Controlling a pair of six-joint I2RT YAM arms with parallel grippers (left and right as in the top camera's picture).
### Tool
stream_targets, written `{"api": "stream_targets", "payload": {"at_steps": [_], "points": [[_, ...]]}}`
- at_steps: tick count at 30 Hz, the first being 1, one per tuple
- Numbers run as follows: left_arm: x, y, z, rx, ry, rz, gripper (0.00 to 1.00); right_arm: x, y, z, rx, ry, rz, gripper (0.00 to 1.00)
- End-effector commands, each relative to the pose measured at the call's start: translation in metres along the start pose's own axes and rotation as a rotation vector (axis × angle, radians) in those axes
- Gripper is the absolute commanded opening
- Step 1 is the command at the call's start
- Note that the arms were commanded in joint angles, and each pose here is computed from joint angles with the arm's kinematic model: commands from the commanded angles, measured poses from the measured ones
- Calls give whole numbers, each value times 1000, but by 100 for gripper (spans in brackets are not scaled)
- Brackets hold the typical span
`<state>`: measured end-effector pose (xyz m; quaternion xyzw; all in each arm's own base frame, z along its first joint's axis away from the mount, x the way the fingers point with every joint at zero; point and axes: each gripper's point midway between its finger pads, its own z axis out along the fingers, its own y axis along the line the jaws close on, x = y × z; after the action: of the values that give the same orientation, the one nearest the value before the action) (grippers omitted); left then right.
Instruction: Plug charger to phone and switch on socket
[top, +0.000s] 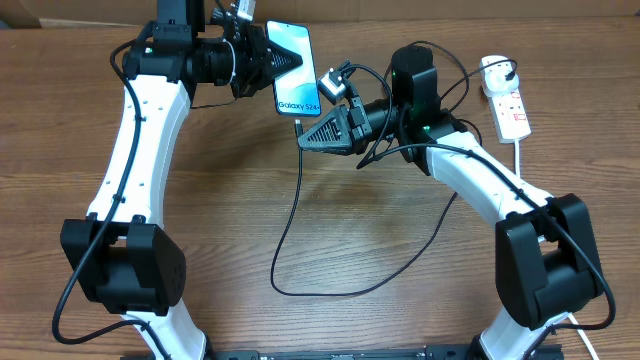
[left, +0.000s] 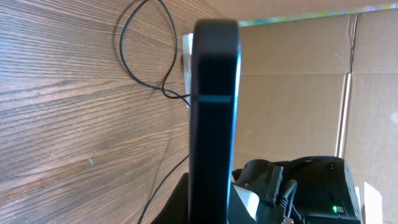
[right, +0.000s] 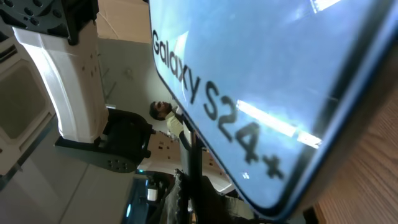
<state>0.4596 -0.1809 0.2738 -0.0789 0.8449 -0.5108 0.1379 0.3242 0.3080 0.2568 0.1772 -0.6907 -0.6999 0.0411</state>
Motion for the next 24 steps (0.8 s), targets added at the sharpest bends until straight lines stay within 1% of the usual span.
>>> {"api": "stream_targets", "payload": {"at_steps": [1, 20, 24], "points": [[-2, -16, -14, 58, 4, 8, 4, 0, 14, -5, 0, -12, -33, 4], [-3, -13, -17, 57, 4, -23, 4, -5, 12, -6, 12, -38, -31, 4], [-4, -13, -17, 54, 1, -28, 4, -6, 12, -6, 15, -45, -6, 4]]}}
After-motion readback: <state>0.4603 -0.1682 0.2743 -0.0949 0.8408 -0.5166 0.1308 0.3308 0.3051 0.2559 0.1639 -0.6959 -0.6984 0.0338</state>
